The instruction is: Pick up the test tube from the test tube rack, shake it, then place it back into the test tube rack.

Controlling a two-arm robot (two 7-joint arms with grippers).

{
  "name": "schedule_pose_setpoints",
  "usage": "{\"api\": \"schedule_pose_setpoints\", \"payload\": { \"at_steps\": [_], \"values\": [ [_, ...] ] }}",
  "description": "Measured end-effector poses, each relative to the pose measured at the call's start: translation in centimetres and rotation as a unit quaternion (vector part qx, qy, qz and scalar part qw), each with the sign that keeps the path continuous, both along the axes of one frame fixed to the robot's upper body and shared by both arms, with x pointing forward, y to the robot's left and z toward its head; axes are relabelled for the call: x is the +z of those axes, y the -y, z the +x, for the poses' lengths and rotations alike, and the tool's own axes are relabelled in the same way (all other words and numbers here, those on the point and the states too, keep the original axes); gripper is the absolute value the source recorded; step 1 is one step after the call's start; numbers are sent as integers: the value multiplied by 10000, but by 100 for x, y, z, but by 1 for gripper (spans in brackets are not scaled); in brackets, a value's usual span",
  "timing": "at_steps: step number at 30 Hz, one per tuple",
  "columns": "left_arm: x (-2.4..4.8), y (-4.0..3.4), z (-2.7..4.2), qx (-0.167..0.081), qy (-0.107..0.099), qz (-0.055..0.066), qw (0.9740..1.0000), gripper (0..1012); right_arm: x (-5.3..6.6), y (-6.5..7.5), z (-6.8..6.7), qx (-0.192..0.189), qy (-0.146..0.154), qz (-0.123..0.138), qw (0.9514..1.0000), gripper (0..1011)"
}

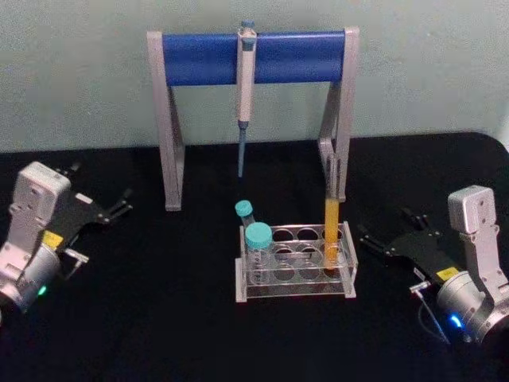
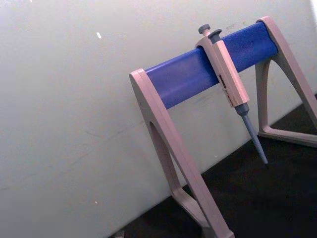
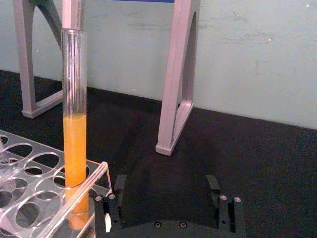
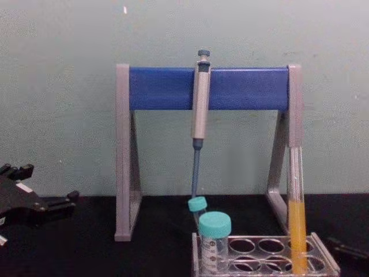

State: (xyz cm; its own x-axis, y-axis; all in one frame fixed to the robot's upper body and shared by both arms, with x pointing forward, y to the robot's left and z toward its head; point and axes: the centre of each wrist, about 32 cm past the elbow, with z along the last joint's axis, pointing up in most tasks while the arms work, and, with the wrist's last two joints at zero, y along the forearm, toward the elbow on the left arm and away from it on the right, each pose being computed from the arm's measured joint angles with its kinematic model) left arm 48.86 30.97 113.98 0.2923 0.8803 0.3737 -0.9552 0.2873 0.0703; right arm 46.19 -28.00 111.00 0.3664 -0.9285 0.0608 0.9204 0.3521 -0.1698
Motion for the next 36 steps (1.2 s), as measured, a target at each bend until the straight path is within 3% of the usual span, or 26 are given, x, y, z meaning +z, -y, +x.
{"api": "schedule_pose_setpoints", "payload": {
  "at_steps": [36],
  "values": [
    [0, 0, 0, 0, 0, 0, 10000, 1001, 0, 0, 0, 0, -1, 2, 10000, 1000]
  ]
}}
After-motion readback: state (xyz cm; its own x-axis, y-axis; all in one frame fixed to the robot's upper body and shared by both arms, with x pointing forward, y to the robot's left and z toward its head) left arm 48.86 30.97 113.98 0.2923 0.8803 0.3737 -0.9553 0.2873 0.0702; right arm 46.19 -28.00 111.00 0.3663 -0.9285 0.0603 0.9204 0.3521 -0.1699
